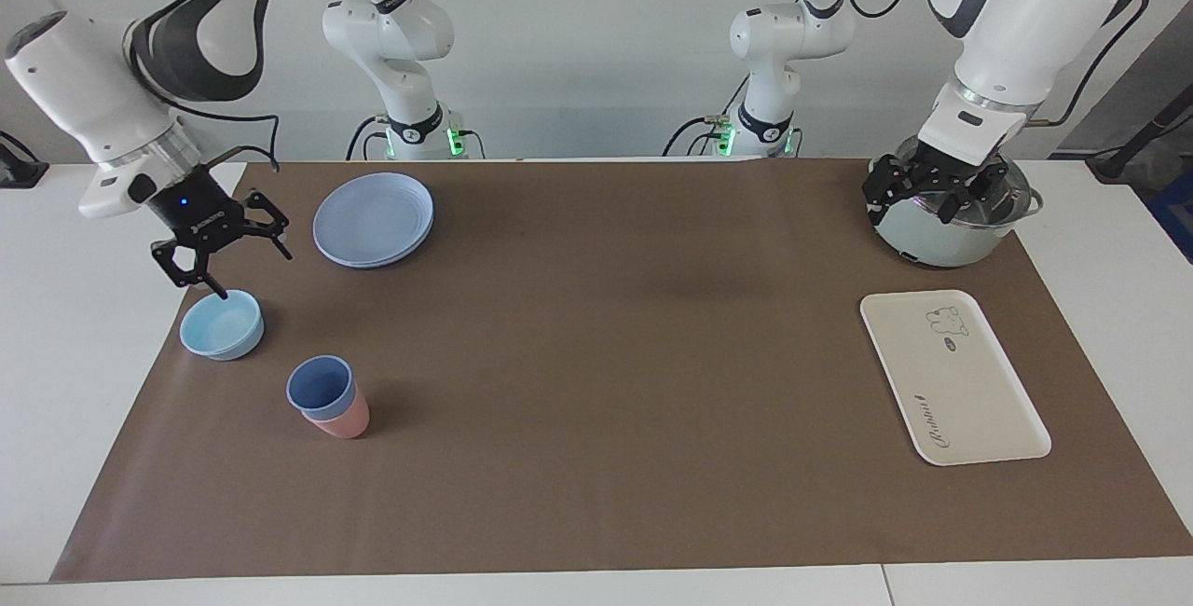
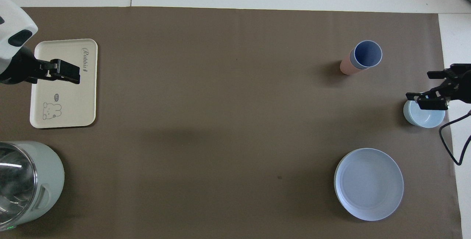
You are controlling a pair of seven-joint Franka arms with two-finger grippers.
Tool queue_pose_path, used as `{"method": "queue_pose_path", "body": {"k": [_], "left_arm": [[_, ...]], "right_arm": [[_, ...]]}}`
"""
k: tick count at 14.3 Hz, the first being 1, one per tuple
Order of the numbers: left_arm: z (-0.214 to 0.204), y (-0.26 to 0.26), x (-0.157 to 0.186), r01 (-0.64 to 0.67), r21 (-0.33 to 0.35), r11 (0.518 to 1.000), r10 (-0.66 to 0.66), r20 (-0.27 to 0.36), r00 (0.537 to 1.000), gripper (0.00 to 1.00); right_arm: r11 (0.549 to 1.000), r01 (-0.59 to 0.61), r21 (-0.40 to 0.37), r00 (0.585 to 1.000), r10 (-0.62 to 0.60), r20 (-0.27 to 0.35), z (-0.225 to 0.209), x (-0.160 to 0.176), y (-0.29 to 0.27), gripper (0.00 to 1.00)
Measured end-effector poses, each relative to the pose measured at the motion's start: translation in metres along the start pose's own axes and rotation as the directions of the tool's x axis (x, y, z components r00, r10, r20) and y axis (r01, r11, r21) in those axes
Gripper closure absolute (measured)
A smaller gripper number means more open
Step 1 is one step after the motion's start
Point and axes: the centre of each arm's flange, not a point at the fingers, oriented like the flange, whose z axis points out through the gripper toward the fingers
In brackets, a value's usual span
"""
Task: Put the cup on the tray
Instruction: 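Move the right gripper toward the nested blue and pink cups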
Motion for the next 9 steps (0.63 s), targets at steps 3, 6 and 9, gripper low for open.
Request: {"method": "queue_pose_path", "body": {"k": [3, 6, 9], "left_arm": [[-0.001, 0.001, 0.001, -0.001, 0.000, 1.000, 0.001, -0.006, 1.000, 0.00], [-0.001, 0.000, 0.001, -0.001, 0.000, 1.000, 0.001, -0.008, 1.000, 0.00], [-0.001, 0.000, 0.001, 0.001, 0.000, 1.000, -0.001, -0.009, 1.000, 0.00]], "right_arm": [[0.997, 0.056, 0.047, 0.989, -0.049, -0.140, 0.049, -0.025, 0.028, 0.00], [0.996, 0.061, 0.064, 0.964, -0.043, -0.262, 0.086, -0.031, 0.035, 0.00], [0.993, 0.096, 0.067, 0.937, -0.067, -0.343, 0.115, -0.040, 0.040, 0.00]]}}
